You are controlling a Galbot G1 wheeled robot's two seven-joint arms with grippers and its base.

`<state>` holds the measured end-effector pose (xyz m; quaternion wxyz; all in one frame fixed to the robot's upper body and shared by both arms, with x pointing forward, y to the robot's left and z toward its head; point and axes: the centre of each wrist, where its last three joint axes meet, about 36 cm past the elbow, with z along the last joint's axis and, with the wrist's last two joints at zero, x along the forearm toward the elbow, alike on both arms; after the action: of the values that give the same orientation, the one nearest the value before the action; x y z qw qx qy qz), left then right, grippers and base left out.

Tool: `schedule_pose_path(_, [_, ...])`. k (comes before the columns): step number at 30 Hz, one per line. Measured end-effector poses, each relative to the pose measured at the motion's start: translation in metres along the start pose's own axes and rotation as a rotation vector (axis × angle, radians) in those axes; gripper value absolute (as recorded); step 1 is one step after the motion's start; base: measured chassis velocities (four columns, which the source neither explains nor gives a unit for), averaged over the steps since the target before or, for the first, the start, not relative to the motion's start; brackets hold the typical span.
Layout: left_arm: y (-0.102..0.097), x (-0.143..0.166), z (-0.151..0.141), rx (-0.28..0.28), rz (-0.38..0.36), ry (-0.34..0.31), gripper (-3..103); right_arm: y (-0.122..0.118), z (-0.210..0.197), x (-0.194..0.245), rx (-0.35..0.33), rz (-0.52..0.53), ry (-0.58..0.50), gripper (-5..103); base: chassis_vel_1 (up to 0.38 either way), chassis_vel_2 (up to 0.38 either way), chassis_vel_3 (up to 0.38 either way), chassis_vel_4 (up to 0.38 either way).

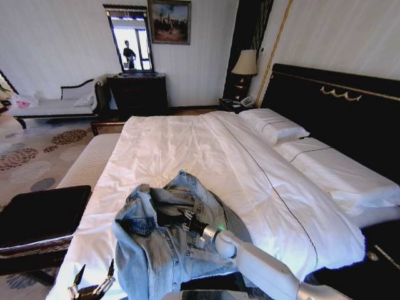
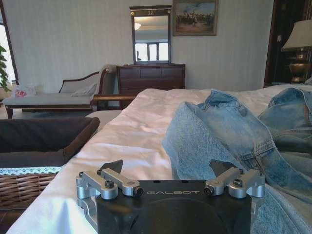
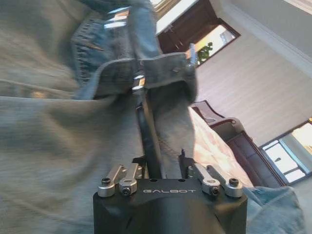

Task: Pick up the clothes from the bed and hang them on the clothes hanger.

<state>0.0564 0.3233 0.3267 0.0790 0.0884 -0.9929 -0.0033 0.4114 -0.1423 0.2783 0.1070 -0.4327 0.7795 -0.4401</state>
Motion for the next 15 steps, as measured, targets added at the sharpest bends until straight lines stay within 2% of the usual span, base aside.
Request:
schedule_pose_path(1, [0.000, 0.000, 0.000, 0.000, 0.000, 0.000, 100, 0.000, 0.000, 0.000, 0.000, 0.000, 0.000, 39, 0.000, 0.000, 0.000, 0.000])
schedule_pose_path(4, [-0.001, 0.001, 0.000, 0.005, 0.000, -0.001, 100, -0.012, 0.000, -0.006, -0.008, 0.009, -0.007, 23, 0.000, 0.000, 0.000, 0.000])
schedule_pose_path(6, [-0.001, 0.001, 0.000, 0.005, -0.001, -0.002, 100, -0.015, 0.000, -0.008, -0.007, 0.010, -0.008, 23, 0.000, 0.000, 0.000, 0.000])
schedule_pose_path(8, [-0.002, 0.002, 0.000, 0.007, -0.002, -0.003, 100, -0.021, -0.001, -0.013, -0.004, 0.016, -0.012, 14, 0.000, 0.000, 0.000, 0.000])
schedule_pose_path(12, [-0.002, 0.002, 0.000, 0.013, -0.005, -0.007, 100, -0.028, -0.001, -0.020, 0.002, 0.024, -0.009, 12, 0.000, 0.000, 0.000, 0.000])
schedule_pose_path(13, [-0.002, 0.002, 0.000, 0.016, -0.006, -0.007, 100, -0.030, -0.001, -0.024, 0.005, 0.023, -0.008, 17, 0.000, 0.000, 0.000, 0.000])
schedule_pose_path(14, [-0.002, 0.002, 0.000, 0.016, -0.006, -0.007, 100, -0.030, -0.001, -0.024, 0.005, 0.023, -0.008, 17, 0.000, 0.000, 0.000, 0.000])
schedule_pose_path(15, [-0.002, 0.002, 0.000, 0.018, -0.007, -0.008, 100, -0.031, -0.002, -0.027, 0.005, 0.023, -0.006, 22, 0.000, 0.000, 0.000, 0.000])
